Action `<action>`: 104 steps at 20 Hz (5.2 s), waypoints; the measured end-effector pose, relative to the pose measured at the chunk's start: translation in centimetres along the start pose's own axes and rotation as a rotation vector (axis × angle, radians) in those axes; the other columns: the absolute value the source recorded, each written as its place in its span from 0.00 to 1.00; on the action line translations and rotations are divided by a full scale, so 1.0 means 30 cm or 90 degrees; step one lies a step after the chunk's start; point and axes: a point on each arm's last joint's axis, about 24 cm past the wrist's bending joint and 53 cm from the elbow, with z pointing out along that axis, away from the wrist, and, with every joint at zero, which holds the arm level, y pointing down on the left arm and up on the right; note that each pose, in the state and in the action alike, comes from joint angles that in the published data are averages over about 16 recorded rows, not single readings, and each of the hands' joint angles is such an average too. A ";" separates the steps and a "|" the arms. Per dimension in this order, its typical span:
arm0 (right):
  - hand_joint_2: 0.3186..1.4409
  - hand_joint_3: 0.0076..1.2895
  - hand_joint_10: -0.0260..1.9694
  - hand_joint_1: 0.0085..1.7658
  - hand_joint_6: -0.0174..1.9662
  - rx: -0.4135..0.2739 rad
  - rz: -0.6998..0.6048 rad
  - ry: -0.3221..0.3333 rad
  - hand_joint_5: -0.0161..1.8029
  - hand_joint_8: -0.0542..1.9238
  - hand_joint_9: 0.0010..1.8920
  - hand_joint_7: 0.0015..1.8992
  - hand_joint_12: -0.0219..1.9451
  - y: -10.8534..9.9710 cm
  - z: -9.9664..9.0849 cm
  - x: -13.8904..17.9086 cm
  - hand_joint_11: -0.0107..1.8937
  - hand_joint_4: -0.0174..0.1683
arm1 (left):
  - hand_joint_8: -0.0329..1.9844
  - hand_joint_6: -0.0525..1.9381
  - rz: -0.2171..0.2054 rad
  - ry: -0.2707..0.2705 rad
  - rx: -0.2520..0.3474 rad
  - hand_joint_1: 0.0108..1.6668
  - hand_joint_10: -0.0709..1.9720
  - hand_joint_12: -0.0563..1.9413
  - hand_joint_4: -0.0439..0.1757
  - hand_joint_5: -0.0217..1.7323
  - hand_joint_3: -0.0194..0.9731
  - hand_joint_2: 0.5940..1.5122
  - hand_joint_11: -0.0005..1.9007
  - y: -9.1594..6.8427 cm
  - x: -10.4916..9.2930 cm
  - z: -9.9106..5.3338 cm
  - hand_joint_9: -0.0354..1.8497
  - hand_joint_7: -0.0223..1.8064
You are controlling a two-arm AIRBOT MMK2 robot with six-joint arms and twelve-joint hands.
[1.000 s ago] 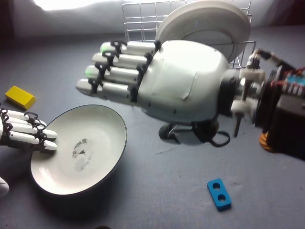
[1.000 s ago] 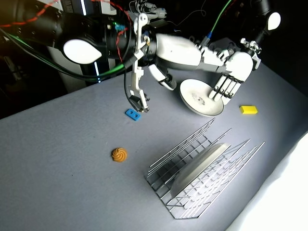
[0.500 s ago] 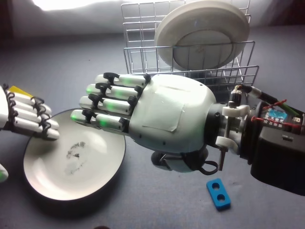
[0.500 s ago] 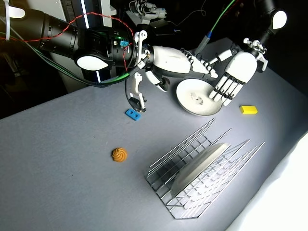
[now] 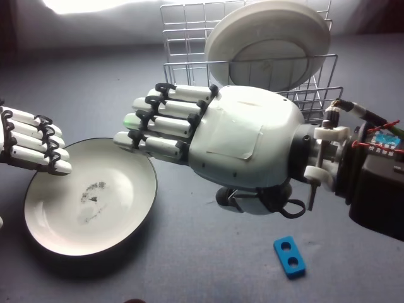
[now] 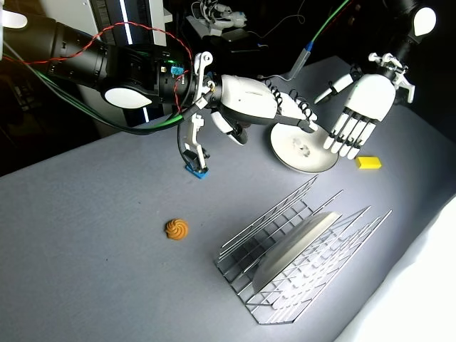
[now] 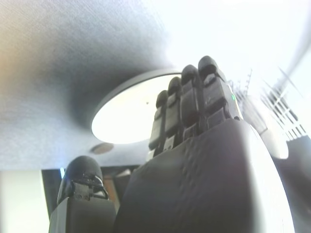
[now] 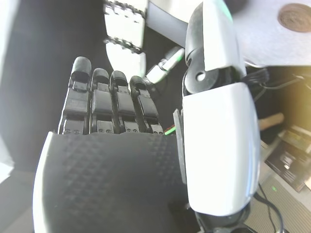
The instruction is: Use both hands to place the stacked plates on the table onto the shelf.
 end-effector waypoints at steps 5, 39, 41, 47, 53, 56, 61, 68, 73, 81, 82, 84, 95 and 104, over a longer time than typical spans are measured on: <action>0.56 0.00 0.02 0.69 0.02 0.008 0.001 -0.002 0.03 0.04 0.01 0.01 0.13 -0.018 -0.009 -0.010 0.01 0.11 | 0.02 0.03 0.012 0.006 -0.002 0.01 0.04 0.11 0.21 0.07 0.03 0.58 0.01 0.002 0.007 -0.004 0.06 0.07; 0.57 0.00 0.02 0.68 0.02 -0.005 0.014 -0.011 0.02 0.04 0.01 0.01 0.13 -0.012 0.073 -0.008 0.01 0.11 | 0.01 0.03 -0.025 0.060 -0.026 0.01 0.02 0.05 0.19 0.03 0.03 0.57 0.01 0.033 0.175 0.011 0.02 0.03; 0.57 0.00 0.02 0.68 0.02 -0.010 0.017 -0.013 0.02 0.04 0.01 0.01 0.13 -0.004 0.105 -0.001 0.01 0.11 | 0.01 0.02 -0.025 0.061 -0.025 0.01 0.02 0.05 0.19 0.03 0.03 0.57 0.01 0.033 0.175 0.011 0.02 0.03; 0.57 0.00 0.02 0.67 0.02 -0.020 0.023 -0.016 0.03 0.04 0.01 0.01 0.15 0.006 0.212 0.032 0.01 0.11 | 0.01 0.02 -0.026 0.061 -0.025 0.01 0.02 0.05 0.19 0.04 0.03 0.57 0.01 0.032 0.176 0.012 0.01 0.03; 0.57 0.00 0.02 0.65 0.02 -0.020 0.026 -0.011 0.04 0.04 0.01 0.01 0.17 0.004 0.300 0.086 0.01 0.11 | 0.01 0.02 -0.027 0.061 -0.024 0.01 0.02 0.04 0.19 0.04 0.03 0.57 0.01 0.030 0.176 0.013 0.01 0.03; 0.58 0.00 0.02 0.64 0.02 -0.018 0.026 -0.009 0.06 0.04 0.03 0.02 0.23 -0.001 0.332 0.110 0.01 0.11 | 0.01 0.02 -0.028 0.061 -0.023 0.01 0.02 0.04 0.19 0.04 0.03 0.57 0.01 0.030 0.177 0.013 0.01 0.03; 0.60 0.00 0.02 0.63 0.02 -0.017 0.028 -0.007 0.12 0.04 0.10 0.09 0.37 0.000 0.369 0.141 0.03 0.11 | 0.01 0.02 -0.029 0.061 -0.022 0.01 0.02 0.04 0.18 0.04 0.03 0.57 0.01 0.028 0.177 0.014 0.01 0.03; 0.65 0.00 0.05 0.62 0.08 -0.021 0.029 -0.011 0.30 0.07 0.31 0.29 0.55 0.015 0.389 0.153 0.16 0.10 | 0.01 0.02 -0.031 0.061 -0.020 0.01 0.02 0.05 0.18 0.04 0.03 0.57 0.01 0.026 0.178 0.016 0.02 0.03; 0.65 0.00 0.16 0.64 0.21 -0.026 0.028 -0.018 0.41 0.15 0.47 0.44 0.61 0.027 0.392 0.151 0.33 0.08 | 0.01 0.02 -0.031 0.058 -0.018 0.01 0.02 0.05 0.18 0.04 0.03 0.57 0.01 0.023 0.171 0.018 0.02 0.04; 0.59 0.00 0.31 0.67 0.41 -0.026 0.026 -0.029 0.48 0.29 0.60 0.55 0.60 0.026 0.388 0.142 0.52 0.05 | 0.01 0.02 -0.025 0.034 -0.007 0.01 0.03 0.06 0.19 0.05 0.03 0.58 0.02 0.007 0.097 0.023 0.03 0.05; 0.59 0.00 0.34 0.67 0.42 -0.026 0.026 -0.029 0.49 0.31 0.60 0.55 0.61 0.026 0.388 0.142 0.53 0.05 | 0.01 0.03 -0.024 0.027 -0.005 0.01 0.03 0.06 0.19 0.05 0.03 0.58 0.02 0.004 0.080 0.021 0.03 0.05; 0.58 0.00 0.39 0.67 0.43 -0.025 0.027 -0.030 0.49 0.32 0.60 0.55 0.61 0.024 0.386 0.142 0.53 0.05 | 0.01 0.03 -0.022 0.013 0.000 0.01 0.03 0.07 0.19 0.05 0.03 0.58 0.02 -0.003 0.042 0.017 0.04 0.05; 0.57 0.00 0.54 0.70 0.42 -0.034 0.043 -0.025 0.50 0.34 0.57 0.56 0.61 0.046 0.312 0.114 0.52 0.05 | 0.02 0.03 -0.015 -0.066 0.018 0.01 0.04 0.08 0.22 0.06 0.03 0.58 0.01 -0.034 -0.141 -0.039 0.05 0.06; 0.57 0.00 0.53 0.73 0.42 -0.056 0.061 -0.022 0.53 0.35 0.58 0.58 0.61 0.117 0.174 0.017 0.52 0.06 | 0.02 0.03 -0.013 -0.079 0.021 0.01 0.04 0.09 0.22 0.06 0.03 0.58 0.01 -0.039 -0.170 -0.058 0.05 0.06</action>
